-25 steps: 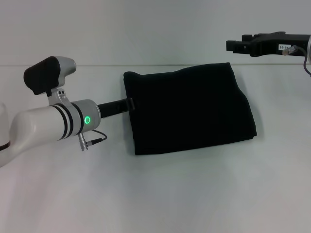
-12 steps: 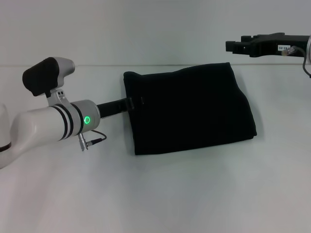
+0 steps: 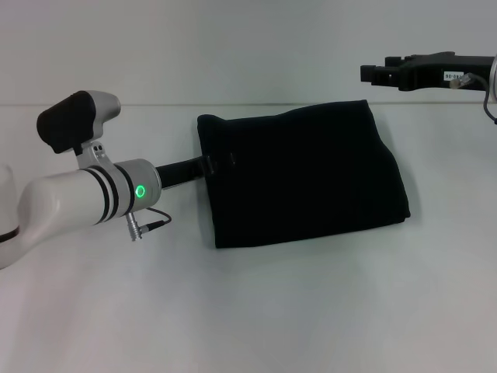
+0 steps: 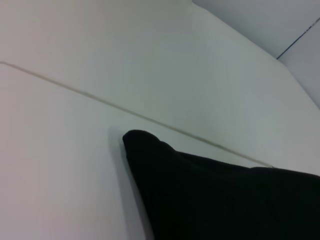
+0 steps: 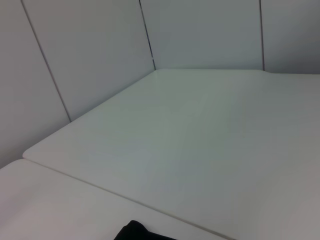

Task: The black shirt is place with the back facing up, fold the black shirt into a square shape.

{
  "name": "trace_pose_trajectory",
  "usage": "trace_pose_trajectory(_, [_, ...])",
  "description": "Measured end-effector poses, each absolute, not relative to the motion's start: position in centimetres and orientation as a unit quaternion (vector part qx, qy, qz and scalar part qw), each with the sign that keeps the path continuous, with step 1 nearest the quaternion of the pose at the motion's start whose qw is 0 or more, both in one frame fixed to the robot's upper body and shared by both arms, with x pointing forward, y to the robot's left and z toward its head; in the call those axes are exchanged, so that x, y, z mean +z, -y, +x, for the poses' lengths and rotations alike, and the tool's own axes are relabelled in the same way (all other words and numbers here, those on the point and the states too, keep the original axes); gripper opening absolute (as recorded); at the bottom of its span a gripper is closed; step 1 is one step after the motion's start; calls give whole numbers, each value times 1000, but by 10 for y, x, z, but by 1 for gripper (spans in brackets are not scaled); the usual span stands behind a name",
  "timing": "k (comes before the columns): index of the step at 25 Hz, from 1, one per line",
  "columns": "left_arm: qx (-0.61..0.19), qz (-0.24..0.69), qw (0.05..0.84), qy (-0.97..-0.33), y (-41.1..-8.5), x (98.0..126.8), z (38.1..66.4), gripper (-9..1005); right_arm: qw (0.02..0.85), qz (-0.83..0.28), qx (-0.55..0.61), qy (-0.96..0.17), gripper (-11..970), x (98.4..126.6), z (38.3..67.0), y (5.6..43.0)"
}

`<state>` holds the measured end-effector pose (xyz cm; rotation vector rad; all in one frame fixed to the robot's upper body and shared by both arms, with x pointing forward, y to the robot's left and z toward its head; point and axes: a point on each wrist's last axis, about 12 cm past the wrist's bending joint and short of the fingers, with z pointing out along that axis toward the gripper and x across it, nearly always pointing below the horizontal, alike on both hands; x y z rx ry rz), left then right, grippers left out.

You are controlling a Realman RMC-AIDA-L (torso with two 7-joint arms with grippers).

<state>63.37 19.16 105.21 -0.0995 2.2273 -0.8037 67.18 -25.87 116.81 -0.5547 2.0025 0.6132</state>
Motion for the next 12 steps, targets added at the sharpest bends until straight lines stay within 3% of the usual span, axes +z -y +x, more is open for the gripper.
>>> trace_pose_trajectory(12, [-319,-8,372,-871,-183,1057,635,780,471,-228,249,-815,601,1170,672,259])
